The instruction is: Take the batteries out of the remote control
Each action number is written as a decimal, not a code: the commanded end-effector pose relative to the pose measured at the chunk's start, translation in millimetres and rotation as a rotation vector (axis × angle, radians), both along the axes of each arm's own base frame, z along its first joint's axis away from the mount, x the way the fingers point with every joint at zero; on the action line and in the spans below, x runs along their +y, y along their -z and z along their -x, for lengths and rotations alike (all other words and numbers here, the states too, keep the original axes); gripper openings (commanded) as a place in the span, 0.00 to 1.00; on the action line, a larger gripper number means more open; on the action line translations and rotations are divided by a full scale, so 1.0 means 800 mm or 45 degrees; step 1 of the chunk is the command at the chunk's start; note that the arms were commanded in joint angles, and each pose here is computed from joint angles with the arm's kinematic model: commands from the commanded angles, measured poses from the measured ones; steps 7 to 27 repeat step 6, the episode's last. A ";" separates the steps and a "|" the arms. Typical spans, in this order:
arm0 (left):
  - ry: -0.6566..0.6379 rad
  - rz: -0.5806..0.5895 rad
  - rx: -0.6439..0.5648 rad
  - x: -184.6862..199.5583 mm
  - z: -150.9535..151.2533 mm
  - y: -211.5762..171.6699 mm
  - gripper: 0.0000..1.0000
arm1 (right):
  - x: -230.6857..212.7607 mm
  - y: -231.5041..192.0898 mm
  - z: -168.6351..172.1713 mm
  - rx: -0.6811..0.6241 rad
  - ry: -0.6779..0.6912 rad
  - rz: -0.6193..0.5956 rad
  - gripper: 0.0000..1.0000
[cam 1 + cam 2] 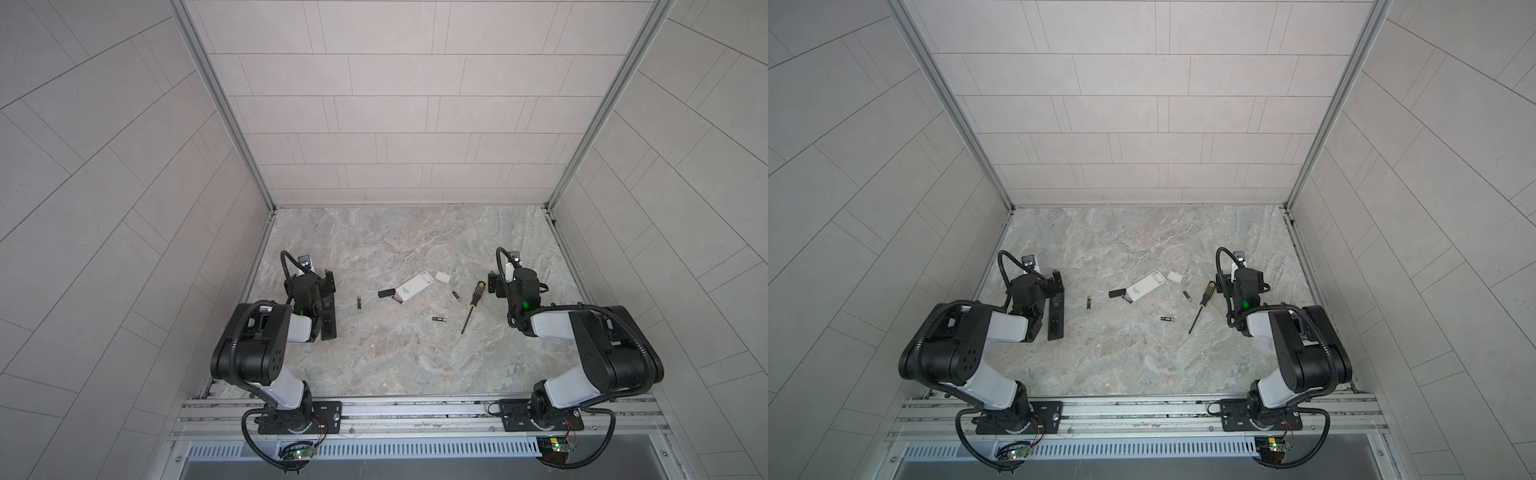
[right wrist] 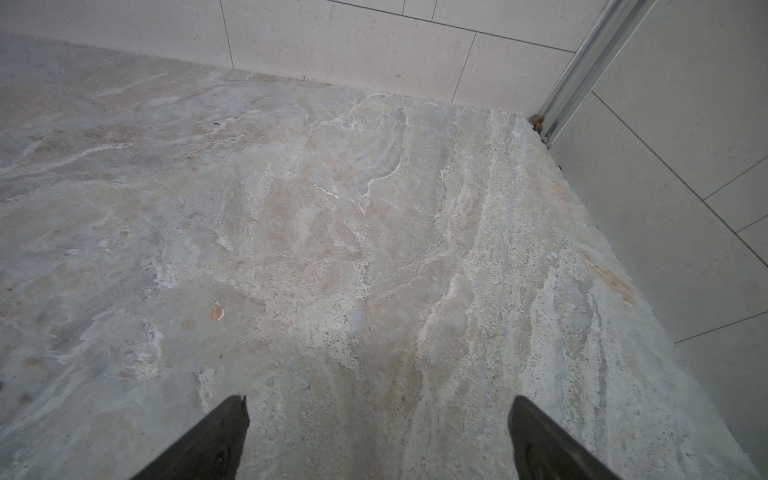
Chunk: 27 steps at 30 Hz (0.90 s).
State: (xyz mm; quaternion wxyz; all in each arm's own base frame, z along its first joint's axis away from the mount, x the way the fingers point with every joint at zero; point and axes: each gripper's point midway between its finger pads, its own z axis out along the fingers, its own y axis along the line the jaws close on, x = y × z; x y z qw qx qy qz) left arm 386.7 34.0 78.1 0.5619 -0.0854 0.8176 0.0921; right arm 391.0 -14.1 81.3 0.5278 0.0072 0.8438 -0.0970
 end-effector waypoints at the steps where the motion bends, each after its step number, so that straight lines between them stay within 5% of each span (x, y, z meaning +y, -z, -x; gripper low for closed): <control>1: 0.007 -0.023 -0.018 -0.001 -0.010 -0.010 1.00 | -0.001 -0.002 -0.006 0.011 -0.005 0.008 1.00; 27: 0.015 -0.033 -0.005 -0.004 -0.012 -0.011 1.00 | -0.003 -0.004 -0.004 0.001 -0.010 -0.015 1.00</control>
